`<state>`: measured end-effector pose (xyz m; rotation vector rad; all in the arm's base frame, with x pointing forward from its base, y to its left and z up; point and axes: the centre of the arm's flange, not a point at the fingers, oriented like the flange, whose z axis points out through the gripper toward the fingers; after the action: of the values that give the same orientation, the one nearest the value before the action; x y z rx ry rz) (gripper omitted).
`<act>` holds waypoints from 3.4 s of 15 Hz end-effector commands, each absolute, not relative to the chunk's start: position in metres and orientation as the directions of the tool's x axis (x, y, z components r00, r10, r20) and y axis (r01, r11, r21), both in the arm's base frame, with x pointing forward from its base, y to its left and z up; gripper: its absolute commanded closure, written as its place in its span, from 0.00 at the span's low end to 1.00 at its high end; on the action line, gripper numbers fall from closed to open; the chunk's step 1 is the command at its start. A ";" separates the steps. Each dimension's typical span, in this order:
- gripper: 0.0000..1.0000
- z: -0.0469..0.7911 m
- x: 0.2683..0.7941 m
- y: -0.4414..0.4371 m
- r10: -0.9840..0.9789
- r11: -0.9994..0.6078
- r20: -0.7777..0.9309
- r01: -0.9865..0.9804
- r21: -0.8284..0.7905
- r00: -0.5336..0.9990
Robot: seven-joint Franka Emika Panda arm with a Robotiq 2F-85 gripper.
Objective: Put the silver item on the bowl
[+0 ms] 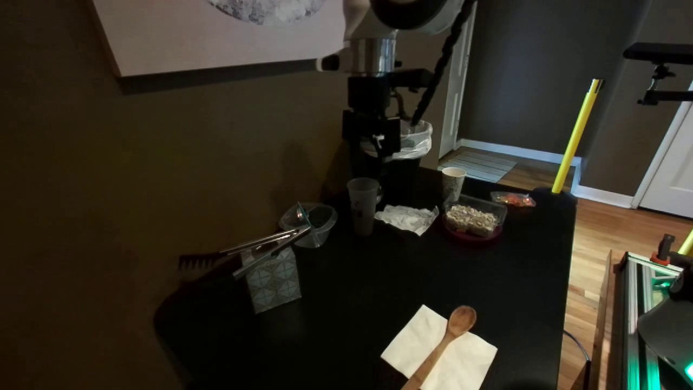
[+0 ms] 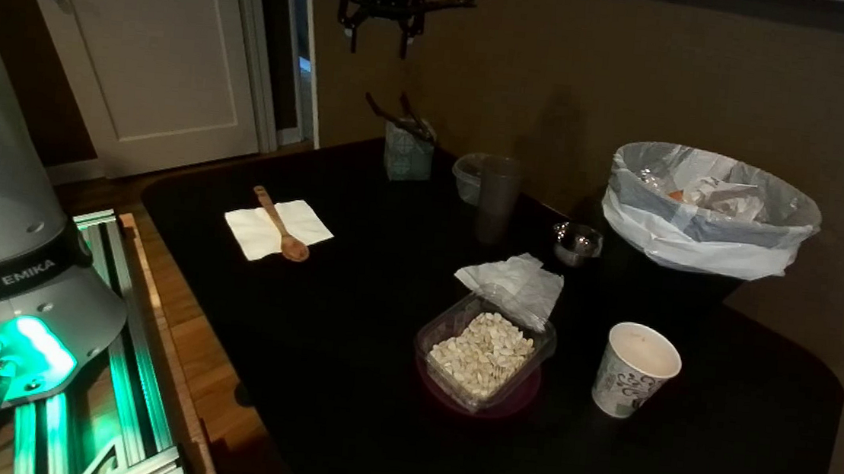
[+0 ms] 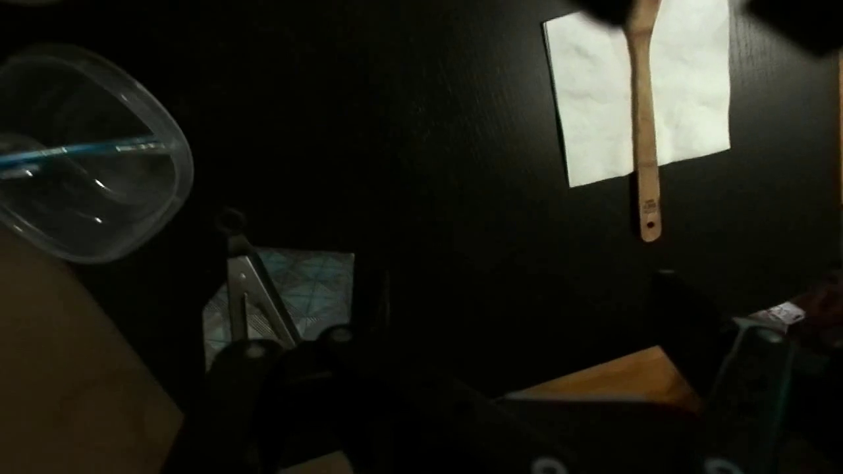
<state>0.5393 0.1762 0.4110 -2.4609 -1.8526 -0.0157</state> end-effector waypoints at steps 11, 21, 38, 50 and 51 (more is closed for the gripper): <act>0.00 0.329 0.608 0.280 0.991 0.022 0.134 0.994 -0.104 -0.008; 0.00 0.277 0.653 0.322 0.973 0.023 0.229 0.997 0.071 -0.038; 0.00 0.249 0.705 0.304 0.986 -0.030 0.169 0.991 0.128 0.008; 0.00 0.221 0.719 0.285 0.996 -0.026 0.085 0.991 0.133 0.015; 0.00 0.219 0.719 0.284 0.997 -0.027 0.081 0.991 0.131 0.016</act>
<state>0.7118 0.2809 0.2276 -2.2398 -2.2120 -0.2844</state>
